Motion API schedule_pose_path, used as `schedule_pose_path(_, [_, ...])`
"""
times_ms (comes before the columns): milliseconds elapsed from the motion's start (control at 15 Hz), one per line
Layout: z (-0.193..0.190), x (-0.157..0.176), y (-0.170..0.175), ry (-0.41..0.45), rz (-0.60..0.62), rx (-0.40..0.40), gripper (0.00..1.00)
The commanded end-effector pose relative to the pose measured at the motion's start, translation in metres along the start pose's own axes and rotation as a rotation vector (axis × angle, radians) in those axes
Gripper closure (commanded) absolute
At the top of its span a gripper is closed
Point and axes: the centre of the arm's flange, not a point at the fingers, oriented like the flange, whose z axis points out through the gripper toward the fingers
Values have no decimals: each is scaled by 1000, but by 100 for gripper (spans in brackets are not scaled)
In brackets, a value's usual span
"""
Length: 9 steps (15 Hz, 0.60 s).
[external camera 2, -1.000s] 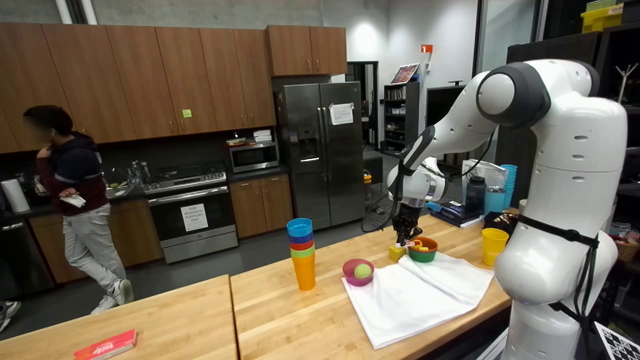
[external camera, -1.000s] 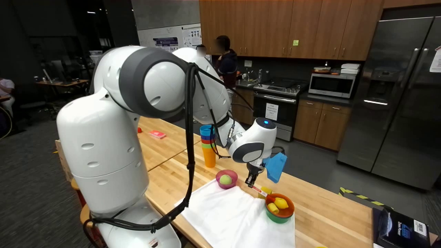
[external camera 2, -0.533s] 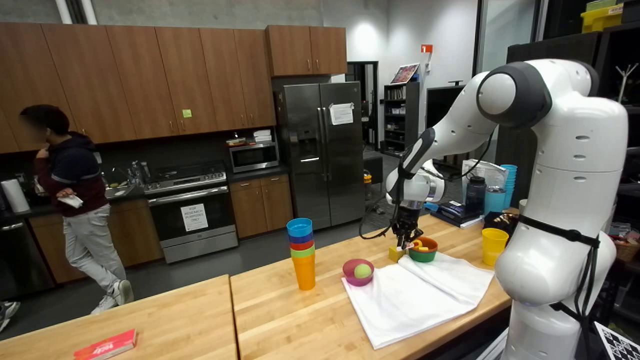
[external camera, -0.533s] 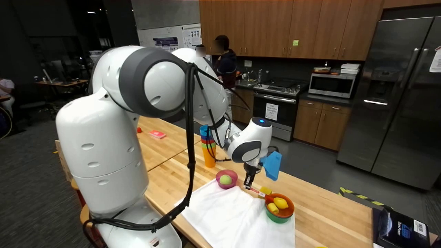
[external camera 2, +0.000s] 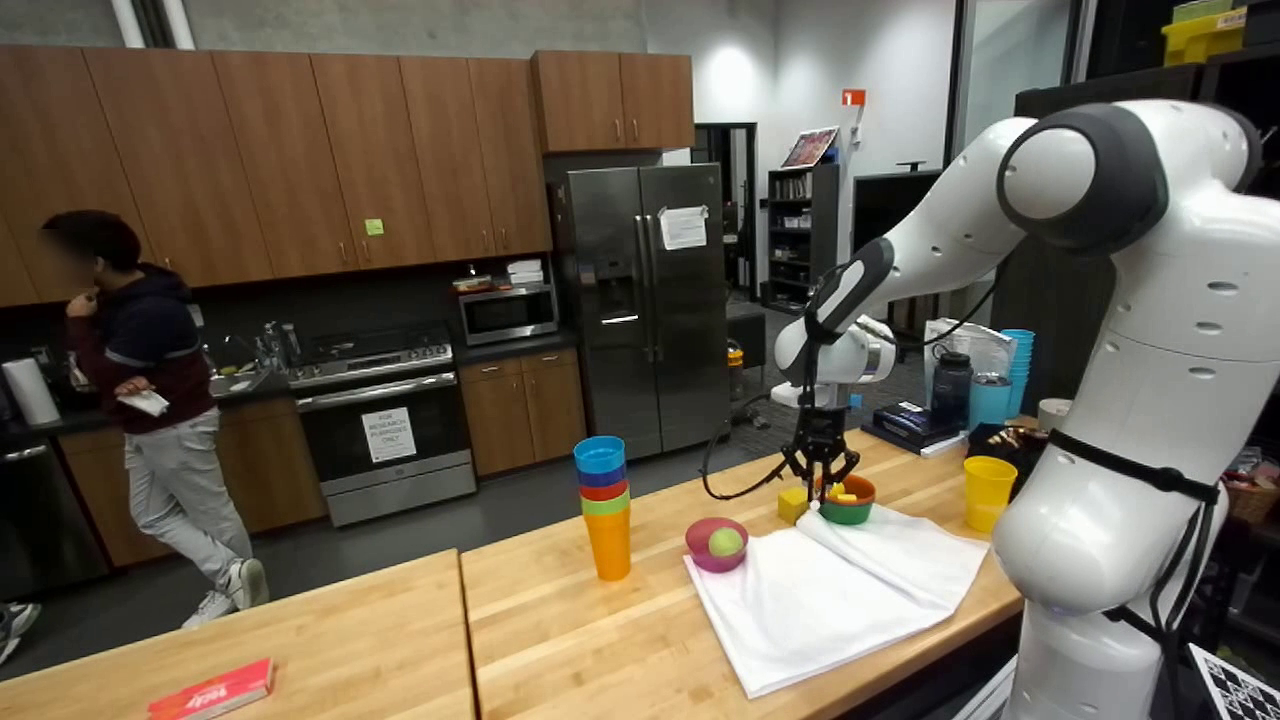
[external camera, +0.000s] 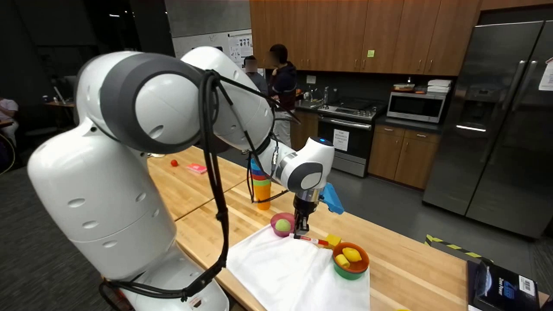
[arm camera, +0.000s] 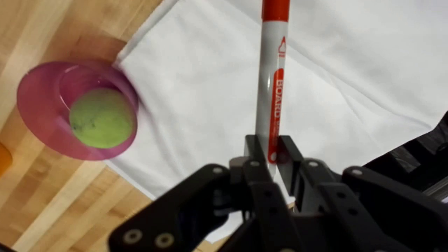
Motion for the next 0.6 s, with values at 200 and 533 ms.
schedule_pose_path(200, [-11, 22, -7, 22, -167, 1, 83])
schedule_pose_path(533, [-13, 34, -3, 22, -198, 4, 83])
